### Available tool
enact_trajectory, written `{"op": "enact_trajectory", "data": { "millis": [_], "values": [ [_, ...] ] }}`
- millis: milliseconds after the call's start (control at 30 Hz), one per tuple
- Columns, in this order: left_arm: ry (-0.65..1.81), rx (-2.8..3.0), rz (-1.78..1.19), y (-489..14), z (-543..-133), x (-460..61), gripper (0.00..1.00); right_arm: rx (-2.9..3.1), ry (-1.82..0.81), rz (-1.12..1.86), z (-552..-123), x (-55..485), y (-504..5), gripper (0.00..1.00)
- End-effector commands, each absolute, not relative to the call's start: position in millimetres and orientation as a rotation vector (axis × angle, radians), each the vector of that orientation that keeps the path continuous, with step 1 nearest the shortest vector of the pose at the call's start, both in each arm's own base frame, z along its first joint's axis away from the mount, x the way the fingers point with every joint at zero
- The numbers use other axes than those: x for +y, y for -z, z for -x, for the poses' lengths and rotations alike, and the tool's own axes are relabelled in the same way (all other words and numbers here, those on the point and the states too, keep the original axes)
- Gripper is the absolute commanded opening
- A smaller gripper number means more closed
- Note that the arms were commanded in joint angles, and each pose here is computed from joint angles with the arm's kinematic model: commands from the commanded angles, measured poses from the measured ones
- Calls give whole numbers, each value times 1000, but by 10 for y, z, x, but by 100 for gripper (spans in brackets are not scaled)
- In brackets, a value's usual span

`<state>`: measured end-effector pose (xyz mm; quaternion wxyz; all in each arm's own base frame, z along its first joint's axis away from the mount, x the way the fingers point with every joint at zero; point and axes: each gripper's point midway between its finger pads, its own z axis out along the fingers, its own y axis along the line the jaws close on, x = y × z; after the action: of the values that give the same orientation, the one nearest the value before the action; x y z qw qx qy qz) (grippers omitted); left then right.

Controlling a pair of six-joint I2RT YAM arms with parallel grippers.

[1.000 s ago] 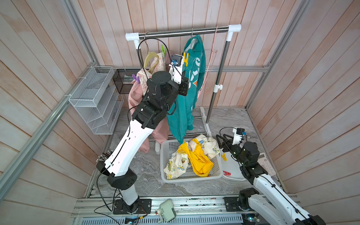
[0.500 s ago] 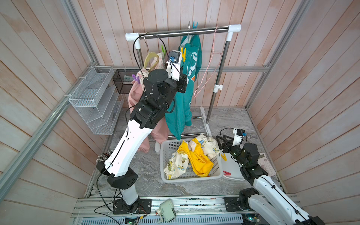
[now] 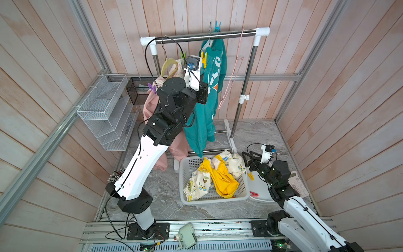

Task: Remove the clothespins securing jackets to the hanger
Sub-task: Pick up the hanger from the clothesline.

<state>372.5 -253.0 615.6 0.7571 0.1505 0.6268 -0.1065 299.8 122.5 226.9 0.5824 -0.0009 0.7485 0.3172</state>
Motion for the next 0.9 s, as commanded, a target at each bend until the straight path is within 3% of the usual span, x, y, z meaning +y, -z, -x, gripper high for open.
{"op": "enact_trajectory", "data": {
  "millis": [0,867],
  "values": [
    [291,1162,-238,-6801,-3344,-2255,0,1740,-750,-10,-2994,1213,-2256,64],
    [305,1238,-266,-6482,-2985,-2246,0,1729,-746,2,-3028,1227,-2321,65]
  ]
}}
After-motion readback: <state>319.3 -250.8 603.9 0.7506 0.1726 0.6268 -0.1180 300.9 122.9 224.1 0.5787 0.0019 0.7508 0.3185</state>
